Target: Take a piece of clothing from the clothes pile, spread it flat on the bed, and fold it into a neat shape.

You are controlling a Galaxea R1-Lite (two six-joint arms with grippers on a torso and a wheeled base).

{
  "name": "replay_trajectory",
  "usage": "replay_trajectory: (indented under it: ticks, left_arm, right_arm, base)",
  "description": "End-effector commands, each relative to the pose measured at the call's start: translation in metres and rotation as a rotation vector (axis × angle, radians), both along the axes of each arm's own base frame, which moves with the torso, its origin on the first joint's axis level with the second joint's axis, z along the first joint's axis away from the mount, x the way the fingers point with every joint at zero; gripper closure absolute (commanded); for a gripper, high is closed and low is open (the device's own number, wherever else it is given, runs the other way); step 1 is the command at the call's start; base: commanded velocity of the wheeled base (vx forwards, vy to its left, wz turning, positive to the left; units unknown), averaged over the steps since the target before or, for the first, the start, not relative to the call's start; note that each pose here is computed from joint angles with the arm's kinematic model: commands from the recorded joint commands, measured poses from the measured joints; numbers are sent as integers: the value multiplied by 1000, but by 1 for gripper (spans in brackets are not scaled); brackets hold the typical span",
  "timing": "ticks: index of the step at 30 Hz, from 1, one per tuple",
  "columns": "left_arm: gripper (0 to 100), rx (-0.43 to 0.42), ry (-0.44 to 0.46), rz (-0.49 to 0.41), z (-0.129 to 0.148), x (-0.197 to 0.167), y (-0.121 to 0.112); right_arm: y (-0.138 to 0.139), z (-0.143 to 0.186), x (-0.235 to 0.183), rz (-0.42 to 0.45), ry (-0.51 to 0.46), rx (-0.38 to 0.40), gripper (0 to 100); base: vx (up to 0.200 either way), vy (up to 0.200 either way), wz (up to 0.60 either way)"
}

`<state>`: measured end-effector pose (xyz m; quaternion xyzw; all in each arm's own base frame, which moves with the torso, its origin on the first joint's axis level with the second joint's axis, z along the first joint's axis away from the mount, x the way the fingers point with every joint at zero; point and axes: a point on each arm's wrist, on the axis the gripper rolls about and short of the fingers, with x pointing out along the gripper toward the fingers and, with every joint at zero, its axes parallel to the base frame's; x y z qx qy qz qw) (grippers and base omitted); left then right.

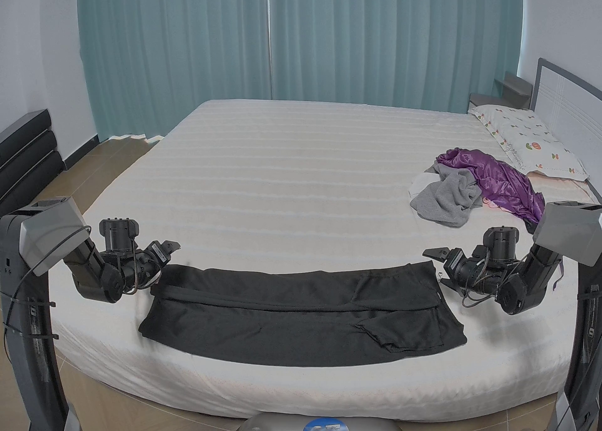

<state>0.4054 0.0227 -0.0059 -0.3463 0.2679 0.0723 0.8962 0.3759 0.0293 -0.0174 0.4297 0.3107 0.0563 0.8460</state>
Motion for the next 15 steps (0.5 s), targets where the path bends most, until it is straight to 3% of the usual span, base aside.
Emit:
replay_trajectory:
  ticks: [1, 2, 15]
  left_arm:
    - [0, 5, 38, -6, -22, 5, 0]
    - [100, 12, 41, -11, -23, 5, 0]
    - [100, 6, -13, 114, -15, 12, 14]
  right_arm:
    - [-1, -13, 2, -3, 28, 2, 0]
    - [-1, -13, 2, -2, 28, 2, 0]
    - [-4, -15, 14, -26, 7, -1, 0]
  base:
    - [0, 0, 0]
    - [0, 0, 0]
    - [0, 0, 0]
